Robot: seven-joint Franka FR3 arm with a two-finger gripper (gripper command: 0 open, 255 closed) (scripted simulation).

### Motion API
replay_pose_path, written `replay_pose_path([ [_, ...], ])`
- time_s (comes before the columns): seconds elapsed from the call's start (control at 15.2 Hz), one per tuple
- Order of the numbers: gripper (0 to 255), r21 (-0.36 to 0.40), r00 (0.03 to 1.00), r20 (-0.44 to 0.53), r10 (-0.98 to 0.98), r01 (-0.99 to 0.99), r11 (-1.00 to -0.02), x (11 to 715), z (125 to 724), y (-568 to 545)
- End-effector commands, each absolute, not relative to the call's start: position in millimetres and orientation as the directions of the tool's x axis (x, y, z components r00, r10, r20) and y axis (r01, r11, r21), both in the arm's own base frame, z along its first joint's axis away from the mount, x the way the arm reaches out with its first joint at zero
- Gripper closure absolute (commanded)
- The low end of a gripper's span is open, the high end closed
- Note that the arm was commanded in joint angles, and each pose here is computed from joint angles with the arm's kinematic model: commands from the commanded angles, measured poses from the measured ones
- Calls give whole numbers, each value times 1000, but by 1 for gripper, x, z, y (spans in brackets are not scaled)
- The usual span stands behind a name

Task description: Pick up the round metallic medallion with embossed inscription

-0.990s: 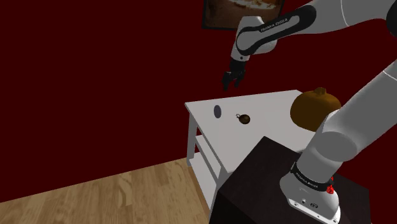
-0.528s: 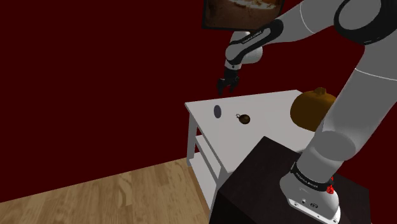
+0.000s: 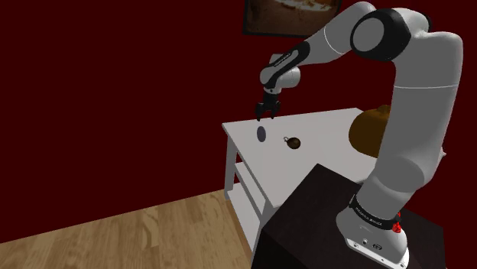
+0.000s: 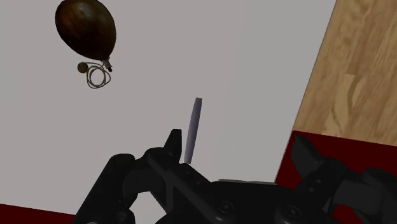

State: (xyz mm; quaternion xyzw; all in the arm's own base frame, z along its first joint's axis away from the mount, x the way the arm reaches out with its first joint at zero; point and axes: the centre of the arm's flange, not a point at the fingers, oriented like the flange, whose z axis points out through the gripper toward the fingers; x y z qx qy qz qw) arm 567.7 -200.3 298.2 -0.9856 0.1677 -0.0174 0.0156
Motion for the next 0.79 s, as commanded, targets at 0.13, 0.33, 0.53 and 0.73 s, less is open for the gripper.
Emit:
replay_pose_path([
  [0.13, 0, -43, 925, 14, -379, -378, -925, 592, 255, -233],
  [0.33, 0, -48, 911, 3, -413, -413, -910, 609, 225, -254],
  [0.53, 0, -51, 902, -4, -432, -432, -901, 618, 202, -266],
  [0.73, 0, -51, 902, -4, -432, -432, -901, 618, 186, -266],
])
